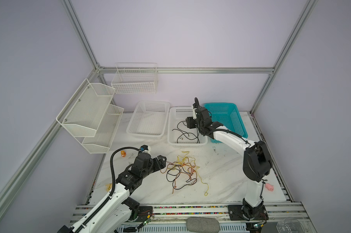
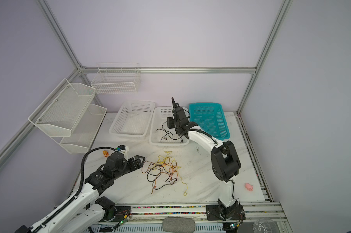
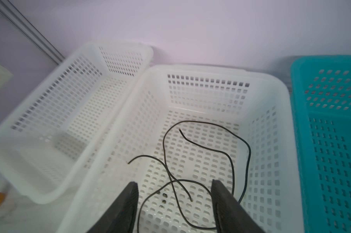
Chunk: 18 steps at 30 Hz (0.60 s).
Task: Untangle the cables
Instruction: 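Move both grippers down to the wire tangle from opposite sides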
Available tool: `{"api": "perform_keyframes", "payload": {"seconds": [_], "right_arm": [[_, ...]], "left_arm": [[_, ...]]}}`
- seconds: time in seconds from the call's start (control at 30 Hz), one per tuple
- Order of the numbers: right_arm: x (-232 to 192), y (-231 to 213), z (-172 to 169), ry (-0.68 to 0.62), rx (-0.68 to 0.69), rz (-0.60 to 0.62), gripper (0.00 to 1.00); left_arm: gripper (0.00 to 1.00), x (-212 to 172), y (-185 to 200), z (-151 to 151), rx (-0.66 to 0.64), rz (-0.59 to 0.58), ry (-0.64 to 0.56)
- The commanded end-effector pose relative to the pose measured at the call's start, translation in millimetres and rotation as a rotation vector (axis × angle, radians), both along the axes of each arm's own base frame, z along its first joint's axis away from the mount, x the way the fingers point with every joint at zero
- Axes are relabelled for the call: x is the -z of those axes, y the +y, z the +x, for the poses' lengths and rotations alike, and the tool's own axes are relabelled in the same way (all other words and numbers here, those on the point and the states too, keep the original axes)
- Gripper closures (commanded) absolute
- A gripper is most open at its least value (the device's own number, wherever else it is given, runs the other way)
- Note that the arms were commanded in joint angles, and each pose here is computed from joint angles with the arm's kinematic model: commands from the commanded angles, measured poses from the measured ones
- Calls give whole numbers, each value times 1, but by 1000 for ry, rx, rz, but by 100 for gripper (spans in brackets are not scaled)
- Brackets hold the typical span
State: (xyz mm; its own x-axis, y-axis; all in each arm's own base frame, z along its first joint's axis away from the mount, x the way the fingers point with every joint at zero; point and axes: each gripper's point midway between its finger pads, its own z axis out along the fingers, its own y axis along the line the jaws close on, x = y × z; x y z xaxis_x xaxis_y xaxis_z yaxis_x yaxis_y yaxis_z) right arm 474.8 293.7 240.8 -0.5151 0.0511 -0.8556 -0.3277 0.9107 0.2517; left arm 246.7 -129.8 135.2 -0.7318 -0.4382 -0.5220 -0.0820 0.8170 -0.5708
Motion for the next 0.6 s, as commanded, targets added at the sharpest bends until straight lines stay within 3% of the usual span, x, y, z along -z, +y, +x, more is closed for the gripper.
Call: {"api": "perform_keyframes", "payload": {"seconds": [0.0, 0.2, 0.33, 0.57], "right_arm": [[-31, -4, -27, -4, 3, 165, 35], [-30, 16, -111, 51, -172, 213, 34], [-4, 31, -177, 112, -340, 156, 35], [18, 6, -257, 138, -443, 109, 38]], "left_arm": [[12, 16, -7, -4, 18, -43, 48], [11, 35, -15, -15, 45, -75, 126], [11, 47, -19, -21, 61, -77, 163], [11, 47, -41, -17, 120, -100, 166]]}}
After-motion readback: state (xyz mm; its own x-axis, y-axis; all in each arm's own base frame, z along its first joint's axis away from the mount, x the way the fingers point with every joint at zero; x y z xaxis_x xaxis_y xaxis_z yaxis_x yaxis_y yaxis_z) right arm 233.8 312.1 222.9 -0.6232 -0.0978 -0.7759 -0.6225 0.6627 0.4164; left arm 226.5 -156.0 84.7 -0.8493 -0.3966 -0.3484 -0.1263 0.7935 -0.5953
